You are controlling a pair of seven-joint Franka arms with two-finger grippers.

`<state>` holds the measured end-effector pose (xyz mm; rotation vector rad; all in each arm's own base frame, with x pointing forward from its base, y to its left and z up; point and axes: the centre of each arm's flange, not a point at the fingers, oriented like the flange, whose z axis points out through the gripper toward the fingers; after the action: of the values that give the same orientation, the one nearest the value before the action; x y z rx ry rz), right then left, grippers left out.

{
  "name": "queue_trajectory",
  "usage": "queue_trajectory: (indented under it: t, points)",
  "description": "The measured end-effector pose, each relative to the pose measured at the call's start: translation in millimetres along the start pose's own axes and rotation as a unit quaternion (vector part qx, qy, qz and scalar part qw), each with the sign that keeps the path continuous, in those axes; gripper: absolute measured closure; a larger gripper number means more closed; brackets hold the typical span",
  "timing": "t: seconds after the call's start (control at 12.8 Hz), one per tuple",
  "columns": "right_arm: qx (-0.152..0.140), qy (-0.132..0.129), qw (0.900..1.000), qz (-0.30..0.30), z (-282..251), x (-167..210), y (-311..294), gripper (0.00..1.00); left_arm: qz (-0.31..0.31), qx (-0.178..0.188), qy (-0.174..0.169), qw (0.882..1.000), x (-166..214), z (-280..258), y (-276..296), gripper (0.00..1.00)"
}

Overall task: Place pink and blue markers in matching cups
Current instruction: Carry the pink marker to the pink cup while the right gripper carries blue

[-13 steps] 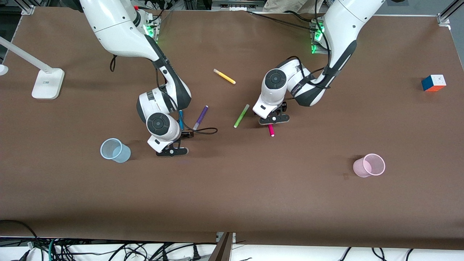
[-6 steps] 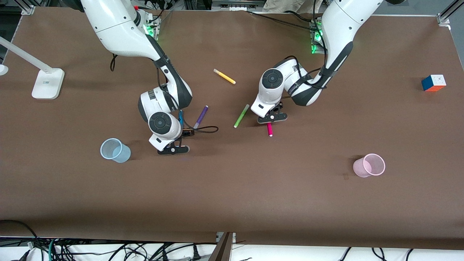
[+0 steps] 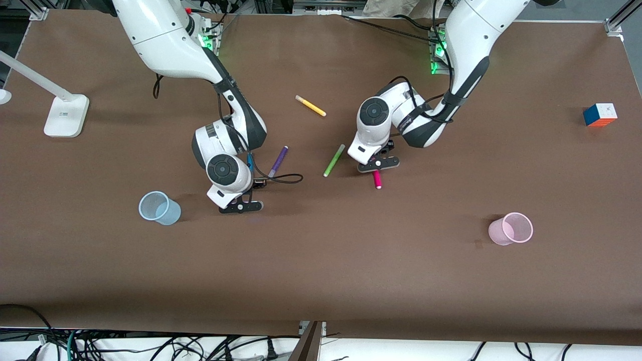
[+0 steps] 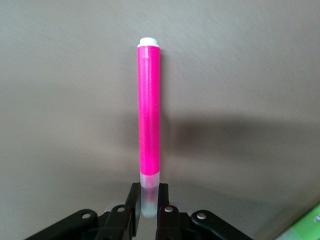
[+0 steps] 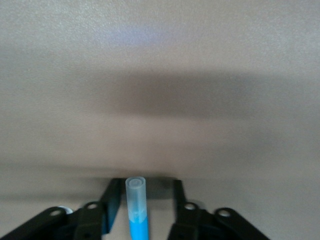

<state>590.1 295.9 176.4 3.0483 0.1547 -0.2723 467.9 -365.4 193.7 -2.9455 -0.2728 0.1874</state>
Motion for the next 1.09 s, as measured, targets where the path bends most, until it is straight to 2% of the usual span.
queue_trajectory:
  t: [0.16, 0.23, 0.39, 0.62, 0.78, 0.94, 1.09]
  points:
    - [0.000, 0.001, 1.000, 0.000, -1, 0, 0, 0.79, -0.006, 0.032, -0.006, 0.999, 17, -29, -5, 0.83]
    - [0.001, 0.002, 1.000, 0.000, -2, 0, 0, 0.84, 0.007, 0.043, -0.019, 0.999, 25, -43, -9, 0.83]
    - [0.003, 0.009, 1.000, -0.002, -7, 3, 1, 0.84, 0.056, 0.058, -0.068, 0.994, 48, -73, -29, 0.83]
    - [0.010, 0.043, 0.999, -0.014, -49, 18, 22, 0.84, 0.120, 0.063, -0.128, 0.982, 93, -116, -85, 0.83]
    - [0.013, 0.056, 0.998, -0.031, -84, 24, 47, 0.84, 0.161, 0.071, -0.165, 0.971, 109, -132, -118, 0.83]
    - [0.013, 0.061, 0.995, -0.075, -114, 27, 78, 0.84, 0.202, 0.083, -0.200, 0.955, 123, -140, -152, 0.83]
    - [0.013, 0.069, 0.990, -0.126, -139, 27, 111, 0.84, 0.244, 0.112, -0.211, 0.940, 137, -145, -184, 0.83]
